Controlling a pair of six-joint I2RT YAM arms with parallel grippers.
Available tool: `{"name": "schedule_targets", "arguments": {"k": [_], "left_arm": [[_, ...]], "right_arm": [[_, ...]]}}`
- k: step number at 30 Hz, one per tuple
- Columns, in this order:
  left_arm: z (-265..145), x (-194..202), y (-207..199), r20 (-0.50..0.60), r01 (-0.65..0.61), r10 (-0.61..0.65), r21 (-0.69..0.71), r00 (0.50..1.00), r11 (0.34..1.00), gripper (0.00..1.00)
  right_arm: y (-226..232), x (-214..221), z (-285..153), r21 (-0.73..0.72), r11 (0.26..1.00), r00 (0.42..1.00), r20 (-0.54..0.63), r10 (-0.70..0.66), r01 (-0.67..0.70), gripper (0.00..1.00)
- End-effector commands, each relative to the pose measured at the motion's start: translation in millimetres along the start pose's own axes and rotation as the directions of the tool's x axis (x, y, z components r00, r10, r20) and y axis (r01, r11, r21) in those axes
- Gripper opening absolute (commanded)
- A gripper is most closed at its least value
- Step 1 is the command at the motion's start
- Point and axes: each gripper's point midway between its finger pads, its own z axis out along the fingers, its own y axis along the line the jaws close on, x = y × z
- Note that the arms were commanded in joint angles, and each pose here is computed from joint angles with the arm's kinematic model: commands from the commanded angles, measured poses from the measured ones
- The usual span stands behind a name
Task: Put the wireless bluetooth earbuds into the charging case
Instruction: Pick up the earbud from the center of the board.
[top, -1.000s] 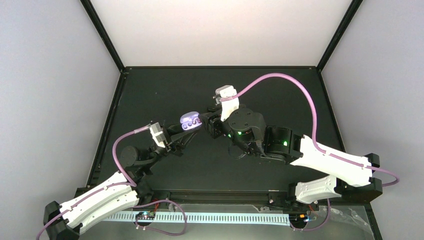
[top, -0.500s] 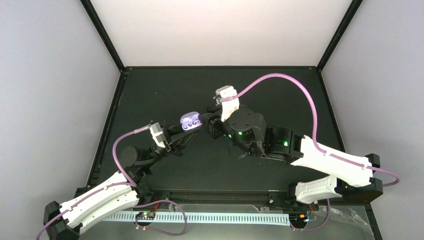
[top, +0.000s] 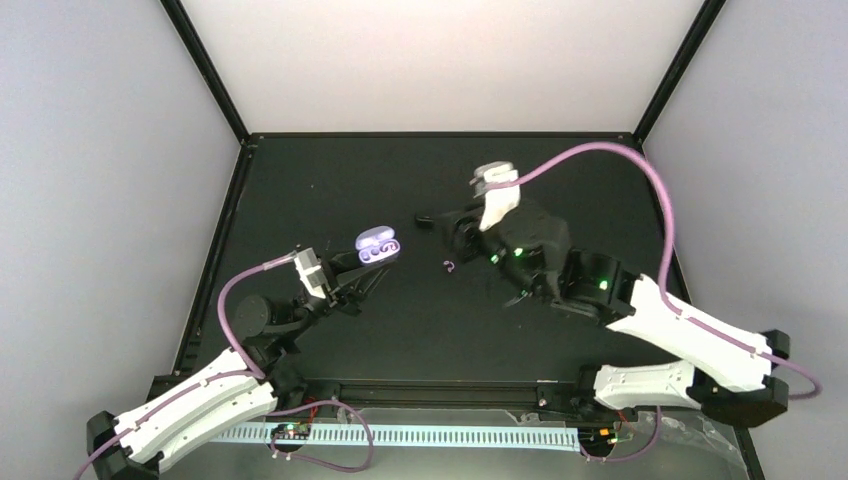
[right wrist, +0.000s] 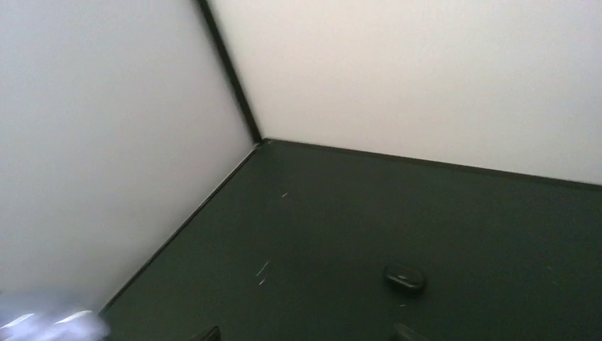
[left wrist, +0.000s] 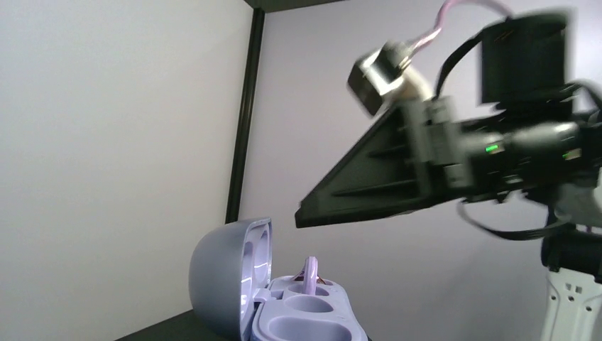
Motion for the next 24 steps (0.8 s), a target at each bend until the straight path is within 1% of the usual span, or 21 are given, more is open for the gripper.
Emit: {"name": "schedule_targets", "arguments": {"k": [1,4,9,12,15,21,24], "left_arm": [[-9,-10,1,0.019,-0.003,0.004,-0.026,1.0,1.0,0.02],[-14,-12,0,0.012,-0.013,0.013,-0.033,1.0,0.999,0.02],[-17,-12,0,-0.028,-0.034,0.033,-0.043,0.999,0.999,0.02],[-18,-11,-1,-0.062,-0.053,0.051,-0.04,0.997,0.998,0.02],[-19,-12,-4,-0.069,-0.065,0.063,-0.027,0.996,0.997,0.02],[-24,-9,-5,-0.078,-0.086,0.084,-0.021,0.993,0.996,0.01],[-25,-5,-6,-0.088,-0.097,0.096,-0.013,0.992,0.995,0.01]], "right_arm": [[-57,-2,11,0.044,0.987,0.988,0.015,0.151,-0.152,0.61],[-87,26,34,0.067,0.978,0.979,-0.024,0.201,-0.199,0.61],[-111,82,76,0.099,0.973,0.97,-0.107,0.217,-0.207,0.61],[-122,123,101,0.137,0.972,0.957,-0.195,0.216,-0.192,0.61],[-130,153,120,0.167,0.971,0.943,-0.259,0.21,-0.171,0.6],[-134,194,149,0.156,0.98,0.919,-0.355,0.171,-0.122,0.56],[-142,214,162,0.189,0.978,0.899,-0.407,0.161,-0.09,0.52]]}}
